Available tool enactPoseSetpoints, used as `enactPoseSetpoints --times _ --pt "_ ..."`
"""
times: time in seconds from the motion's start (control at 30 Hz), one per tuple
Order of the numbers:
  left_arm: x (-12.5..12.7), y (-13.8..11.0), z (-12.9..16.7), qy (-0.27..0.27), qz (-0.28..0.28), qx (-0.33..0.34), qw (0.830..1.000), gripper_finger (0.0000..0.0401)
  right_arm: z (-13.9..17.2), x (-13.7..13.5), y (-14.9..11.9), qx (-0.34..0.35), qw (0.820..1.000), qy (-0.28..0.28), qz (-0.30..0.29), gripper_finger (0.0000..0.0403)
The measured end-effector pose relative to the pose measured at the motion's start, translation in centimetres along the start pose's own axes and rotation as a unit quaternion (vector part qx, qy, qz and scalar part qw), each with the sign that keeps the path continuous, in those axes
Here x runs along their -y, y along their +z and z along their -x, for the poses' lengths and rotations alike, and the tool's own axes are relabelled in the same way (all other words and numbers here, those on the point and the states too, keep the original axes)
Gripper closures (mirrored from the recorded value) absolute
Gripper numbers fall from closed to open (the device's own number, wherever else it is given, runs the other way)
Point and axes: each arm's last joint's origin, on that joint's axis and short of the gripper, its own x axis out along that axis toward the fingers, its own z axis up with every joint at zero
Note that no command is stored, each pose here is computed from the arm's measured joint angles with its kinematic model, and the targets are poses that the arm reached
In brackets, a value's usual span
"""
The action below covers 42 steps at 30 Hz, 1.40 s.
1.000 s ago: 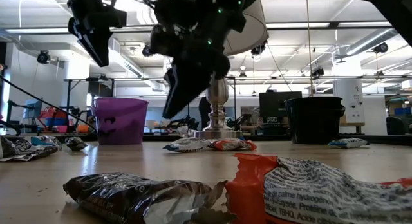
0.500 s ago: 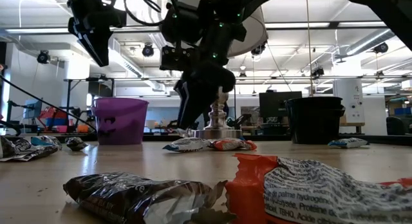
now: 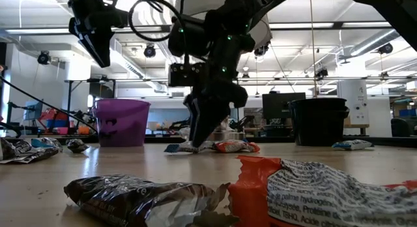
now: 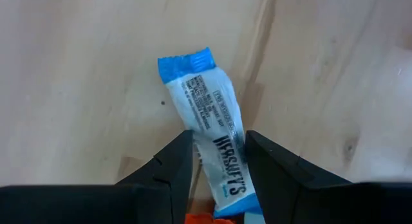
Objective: Sort candy
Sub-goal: Put the white chocolate into the black bin
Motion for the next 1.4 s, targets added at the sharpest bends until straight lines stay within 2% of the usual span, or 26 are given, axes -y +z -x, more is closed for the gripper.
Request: enactPoseSetpoints --times 0.23,0.53,0.7,0.97,1.1,1.27,1.4 --pt "0.0 0.0 0.0 0.000 0.000 0.001 1.000 0.0272 -0.8 -0.2 -0.7 -0.001 1.000 0.000 -0.018 0.0282" --pt "0.0 0.0 0.0 0.000 -0.011 0.001 1.000 0.0272 -0.8 -0.5 -0.8 -0.007 0.998 0.010 -0.059 0.0384" --pt "0.0 0.0 0.0 0.000 -0.011 0.001 1.000 0.0272 -0.5 -1.5 -0.1 -0.006 0.996 0.035 -0.081 0.0381" --pt "0.0 0.0 0.0 0.000 -0.024 0.001 1.000 0.0272 1.0 -4.3 2.2 -0.008 0.996 0.048 -0.081 0.0381" --pt "0.0 0.0 0.0 -0.001 -0.025 -0.002 1.000 0.0272 1.6 -5.6 2.3 -0.045 0.989 0.058 -0.125 0.0381" --pt "0.0 0.0 0.0 -0.002 -0.043 -0.002 0.999 0.0272 1.8 -6.6 1.3 -0.115 0.972 0.059 -0.194 0.0381" --pt "0.0 0.0 0.0 -0.002 -0.062 -0.003 0.998 0.0271 1.9 -7.3 0.9 -0.144 0.963 0.057 -0.218 0.0381"
